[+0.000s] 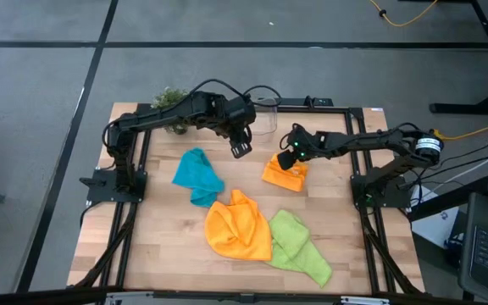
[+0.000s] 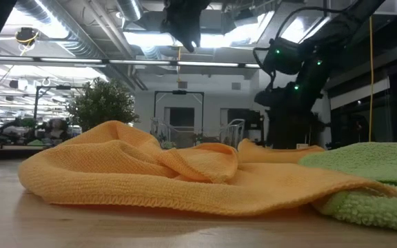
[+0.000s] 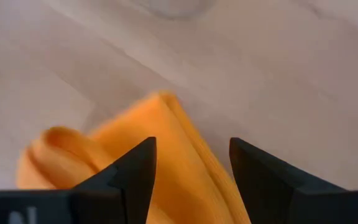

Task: Fold microfiber towels
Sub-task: Fold the top orange microfiber cloth

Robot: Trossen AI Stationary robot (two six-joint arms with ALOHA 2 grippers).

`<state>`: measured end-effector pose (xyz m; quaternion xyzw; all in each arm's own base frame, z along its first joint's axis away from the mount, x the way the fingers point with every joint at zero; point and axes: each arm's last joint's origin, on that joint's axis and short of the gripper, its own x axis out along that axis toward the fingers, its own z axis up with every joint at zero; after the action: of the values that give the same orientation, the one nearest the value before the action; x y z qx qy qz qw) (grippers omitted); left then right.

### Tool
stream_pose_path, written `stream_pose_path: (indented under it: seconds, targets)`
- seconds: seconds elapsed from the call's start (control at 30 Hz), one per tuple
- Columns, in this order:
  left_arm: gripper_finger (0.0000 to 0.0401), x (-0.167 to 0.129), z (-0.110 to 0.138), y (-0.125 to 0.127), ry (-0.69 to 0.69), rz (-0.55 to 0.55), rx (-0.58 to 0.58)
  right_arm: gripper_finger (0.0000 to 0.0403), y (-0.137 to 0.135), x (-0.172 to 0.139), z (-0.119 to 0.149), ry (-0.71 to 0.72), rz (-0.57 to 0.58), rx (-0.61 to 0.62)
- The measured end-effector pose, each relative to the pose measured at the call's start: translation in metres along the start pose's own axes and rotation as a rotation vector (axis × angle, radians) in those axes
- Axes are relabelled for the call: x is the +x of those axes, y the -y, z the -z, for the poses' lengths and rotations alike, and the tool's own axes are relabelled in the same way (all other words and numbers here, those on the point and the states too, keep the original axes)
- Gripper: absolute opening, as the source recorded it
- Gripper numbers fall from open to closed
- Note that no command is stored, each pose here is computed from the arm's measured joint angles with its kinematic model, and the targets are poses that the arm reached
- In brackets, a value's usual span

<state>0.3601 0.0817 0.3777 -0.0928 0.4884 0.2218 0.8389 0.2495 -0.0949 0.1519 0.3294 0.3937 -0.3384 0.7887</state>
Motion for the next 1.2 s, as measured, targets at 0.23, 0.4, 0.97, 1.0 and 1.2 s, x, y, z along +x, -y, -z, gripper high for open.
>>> stream_pose_path:
  seconds: [0.23,0.4,0.97,1.0,1.2]
  targets:
    - [0.0168,0.000,-0.003,0.001,0.030,0.003,-0.006,0.0205,-0.002,0.018,0.004,-0.049,-0.047,-0.050]
    - [0.0168,0.000,-0.004,0.001,0.045,0.006,-0.009,0.0205,-0.006,0.028,0.003,-0.059,-0.126,-0.056]
    - [0.0168,0.000,-0.004,0.001,0.045,0.006,-0.007,0.0205,-0.027,0.003,-0.016,-0.047,-0.444,-0.237]
    - [0.0168,0.000,-0.004,0.001,0.045,0.006,-0.007,0.0205,-0.031,0.001,-0.015,-0.051,-0.471,-0.269]
    - [0.0168,0.000,-0.004,0.001,0.044,0.006,-0.006,0.0205,-0.046,0.005,0.005,-0.096,-0.518,-0.469]
